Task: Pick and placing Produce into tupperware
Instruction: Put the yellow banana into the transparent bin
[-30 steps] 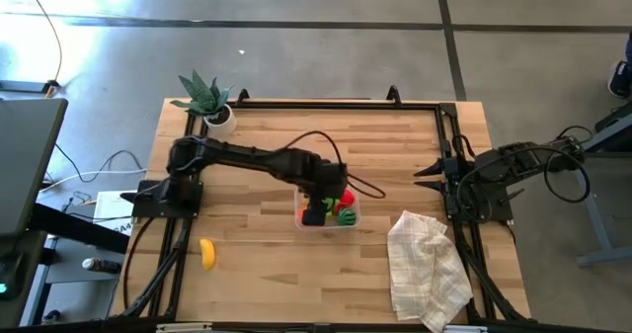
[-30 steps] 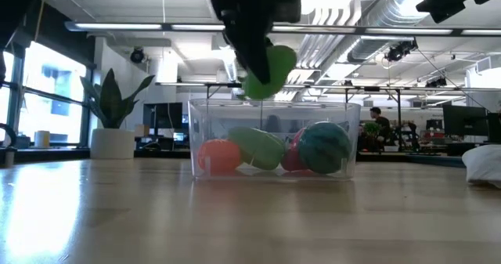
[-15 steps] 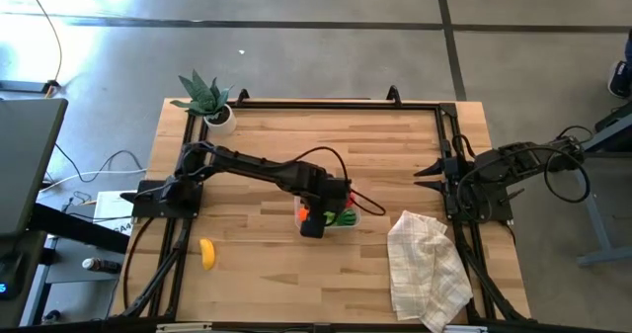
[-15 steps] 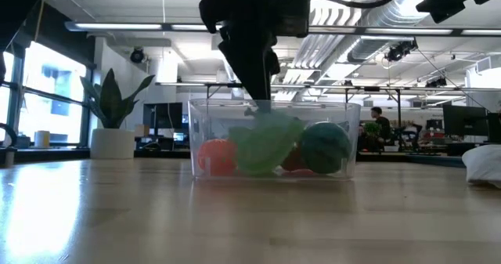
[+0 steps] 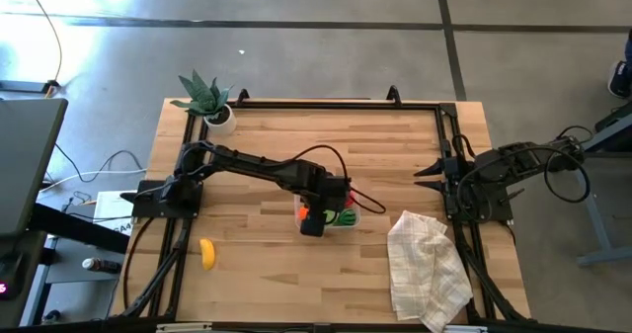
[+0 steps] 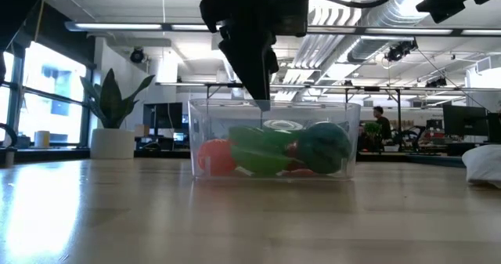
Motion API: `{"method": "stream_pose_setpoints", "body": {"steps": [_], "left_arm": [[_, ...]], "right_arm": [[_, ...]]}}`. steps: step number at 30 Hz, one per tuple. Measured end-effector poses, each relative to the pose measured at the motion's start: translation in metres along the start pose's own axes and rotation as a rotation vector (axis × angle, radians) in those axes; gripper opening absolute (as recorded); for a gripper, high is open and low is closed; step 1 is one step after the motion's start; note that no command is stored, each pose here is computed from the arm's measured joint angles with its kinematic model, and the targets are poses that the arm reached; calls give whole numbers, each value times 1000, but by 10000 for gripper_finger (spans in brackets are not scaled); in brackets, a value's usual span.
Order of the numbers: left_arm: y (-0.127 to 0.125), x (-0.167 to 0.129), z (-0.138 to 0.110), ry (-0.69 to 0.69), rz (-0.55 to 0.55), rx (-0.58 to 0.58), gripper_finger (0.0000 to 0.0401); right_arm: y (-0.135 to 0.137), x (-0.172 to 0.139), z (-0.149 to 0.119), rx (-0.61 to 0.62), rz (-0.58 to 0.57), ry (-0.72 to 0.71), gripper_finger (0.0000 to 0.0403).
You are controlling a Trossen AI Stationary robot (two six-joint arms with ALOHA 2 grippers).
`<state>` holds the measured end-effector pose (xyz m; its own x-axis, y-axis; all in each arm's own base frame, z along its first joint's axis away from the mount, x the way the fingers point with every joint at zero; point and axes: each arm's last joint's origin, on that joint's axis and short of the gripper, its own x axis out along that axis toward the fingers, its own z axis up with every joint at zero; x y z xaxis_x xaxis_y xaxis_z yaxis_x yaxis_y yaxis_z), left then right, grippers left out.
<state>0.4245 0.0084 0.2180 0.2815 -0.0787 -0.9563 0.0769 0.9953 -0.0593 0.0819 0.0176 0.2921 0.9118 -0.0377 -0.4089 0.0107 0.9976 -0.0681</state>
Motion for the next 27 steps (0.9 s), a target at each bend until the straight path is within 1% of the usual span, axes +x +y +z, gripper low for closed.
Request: {"method": "stream_pose_setpoints", "body": {"steps": [18, 22, 24, 27], "left_arm": [[-1, -1, -6, 56, -4, -26, 150], [-1, -12, -4, 52, -3, -39, 150], [-2, -23, -3, 73, 11, -39, 150], [-5, -40, 4, 53, 45, -30, 150]], "right_arm": [[0, 0, 0, 0, 0, 0, 84], [0, 0, 0, 0, 0, 0, 84], [0, 0, 0, 0, 0, 0, 84], [0, 0, 0, 0, 0, 0, 84]]}}
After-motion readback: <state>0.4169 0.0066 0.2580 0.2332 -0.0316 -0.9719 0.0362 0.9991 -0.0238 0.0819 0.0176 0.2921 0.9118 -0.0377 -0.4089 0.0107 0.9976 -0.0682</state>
